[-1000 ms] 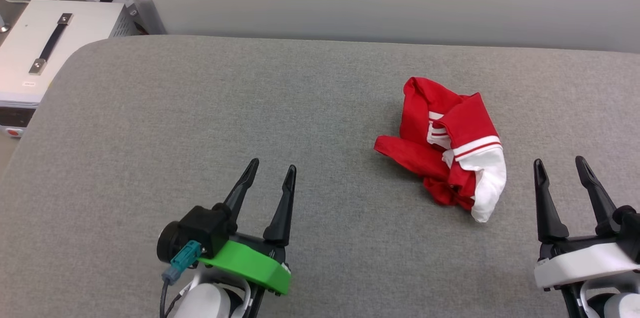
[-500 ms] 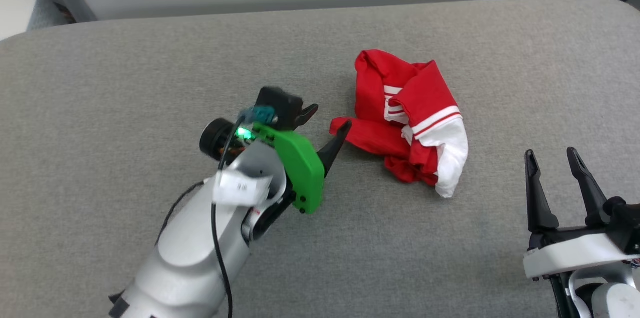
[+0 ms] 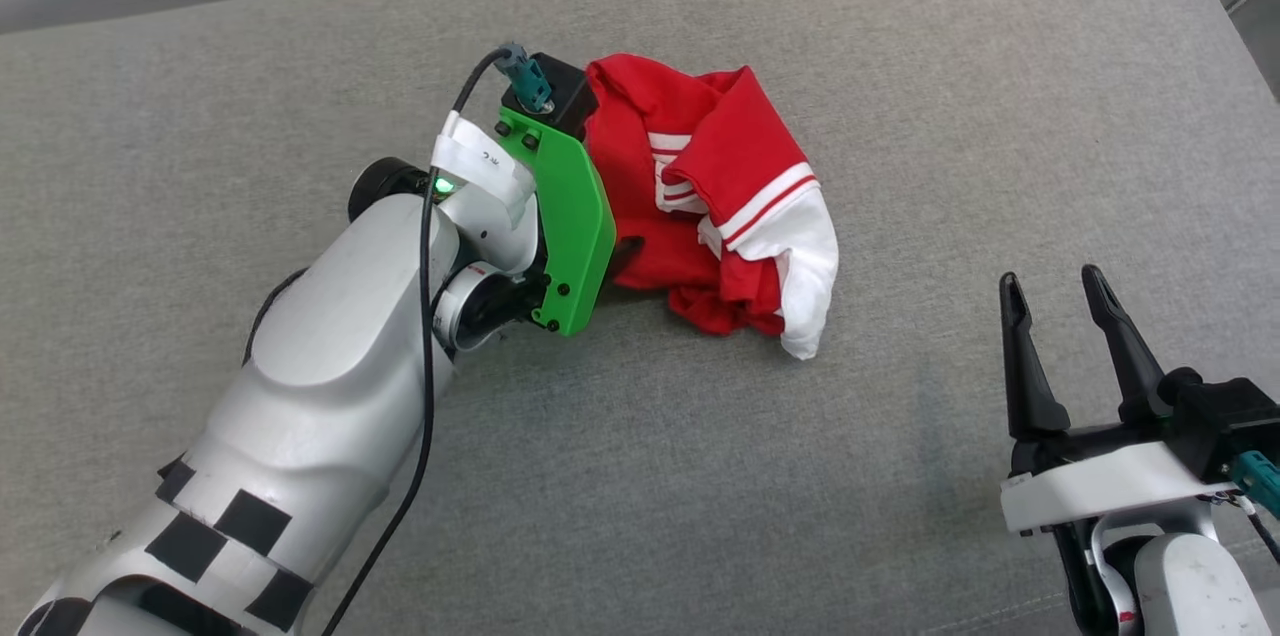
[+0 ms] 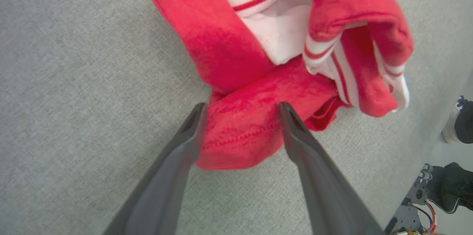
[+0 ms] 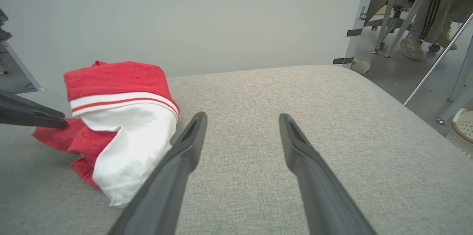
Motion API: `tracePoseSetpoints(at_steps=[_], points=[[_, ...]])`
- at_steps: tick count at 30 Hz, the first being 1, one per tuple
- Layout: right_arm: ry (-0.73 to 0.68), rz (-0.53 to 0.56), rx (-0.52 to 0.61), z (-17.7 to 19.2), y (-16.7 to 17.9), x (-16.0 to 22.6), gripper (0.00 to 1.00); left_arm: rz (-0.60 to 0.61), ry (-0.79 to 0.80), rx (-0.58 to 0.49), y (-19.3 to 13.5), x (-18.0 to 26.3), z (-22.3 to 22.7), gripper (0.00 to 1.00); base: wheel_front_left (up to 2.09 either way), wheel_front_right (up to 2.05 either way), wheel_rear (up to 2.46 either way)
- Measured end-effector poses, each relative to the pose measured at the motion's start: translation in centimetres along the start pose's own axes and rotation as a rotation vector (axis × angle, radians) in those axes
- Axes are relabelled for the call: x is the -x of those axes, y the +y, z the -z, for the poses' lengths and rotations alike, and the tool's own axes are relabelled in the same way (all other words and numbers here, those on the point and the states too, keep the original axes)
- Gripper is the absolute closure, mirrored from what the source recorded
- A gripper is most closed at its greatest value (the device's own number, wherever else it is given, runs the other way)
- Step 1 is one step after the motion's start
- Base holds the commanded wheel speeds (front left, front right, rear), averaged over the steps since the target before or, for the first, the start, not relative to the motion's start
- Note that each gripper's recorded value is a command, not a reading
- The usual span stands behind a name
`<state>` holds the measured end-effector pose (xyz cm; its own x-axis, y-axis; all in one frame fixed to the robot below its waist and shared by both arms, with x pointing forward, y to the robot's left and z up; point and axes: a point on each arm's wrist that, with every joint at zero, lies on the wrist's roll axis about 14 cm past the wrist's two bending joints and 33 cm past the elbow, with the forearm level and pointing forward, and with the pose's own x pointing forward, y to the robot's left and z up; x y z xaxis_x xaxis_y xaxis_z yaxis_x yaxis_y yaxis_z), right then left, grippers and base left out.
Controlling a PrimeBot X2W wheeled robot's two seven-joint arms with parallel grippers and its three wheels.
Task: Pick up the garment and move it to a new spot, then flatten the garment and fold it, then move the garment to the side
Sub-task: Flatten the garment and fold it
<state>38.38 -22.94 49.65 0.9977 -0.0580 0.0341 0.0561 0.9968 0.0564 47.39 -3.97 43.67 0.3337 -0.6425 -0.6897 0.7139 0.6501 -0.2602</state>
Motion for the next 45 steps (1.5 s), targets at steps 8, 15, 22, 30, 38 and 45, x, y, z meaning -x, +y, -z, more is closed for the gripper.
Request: tracePoseSetpoints(at_steps=[8, 15, 22, 30, 38, 45], points=[[0.044, 0.037, 0.002, 1.6, -0.9, 0.2, 0.00, 0.008, 0.094, -0.027, 0.4, -3.7, 2.8, 0.00, 0.00, 0.00, 0.00], [0.073, 0.049, 0.004, 2.6, -1.2, 0.5, 0.00, 0.020, 0.122, -0.019, 0.6, -5.0, 3.9, 0.91, 0.00, 0.00, 0.00], [0.059, 0.030, 0.001, 2.3, -0.7, 0.2, 0.00, 0.013, 0.028, 0.045, 1.0, -4.0, 3.1, 1.00, 0.00, 0.00, 0.00], [0.022, -0.015, -0.002, 1.1, 0.4, -0.3, 0.00, -0.123, -0.201, 0.094, 5.7, 1.3, 0.1, 1.00, 0.00, 0.00, 0.00], [-0.020, -0.073, -0.018, -0.4, 2.3, -0.6, 0.00, -0.295, -0.494, 0.059, 9.7, 11.0, -5.5, 1.00, 0.00, 0.00, 0.00], [-0.054, -0.120, -0.036, -1.5, 4.1, -0.7, 0.00, -0.446, -0.568, 0.075, 12.3, 18.1, -5.8, 1.00, 0.00, 0.00, 0.00]])
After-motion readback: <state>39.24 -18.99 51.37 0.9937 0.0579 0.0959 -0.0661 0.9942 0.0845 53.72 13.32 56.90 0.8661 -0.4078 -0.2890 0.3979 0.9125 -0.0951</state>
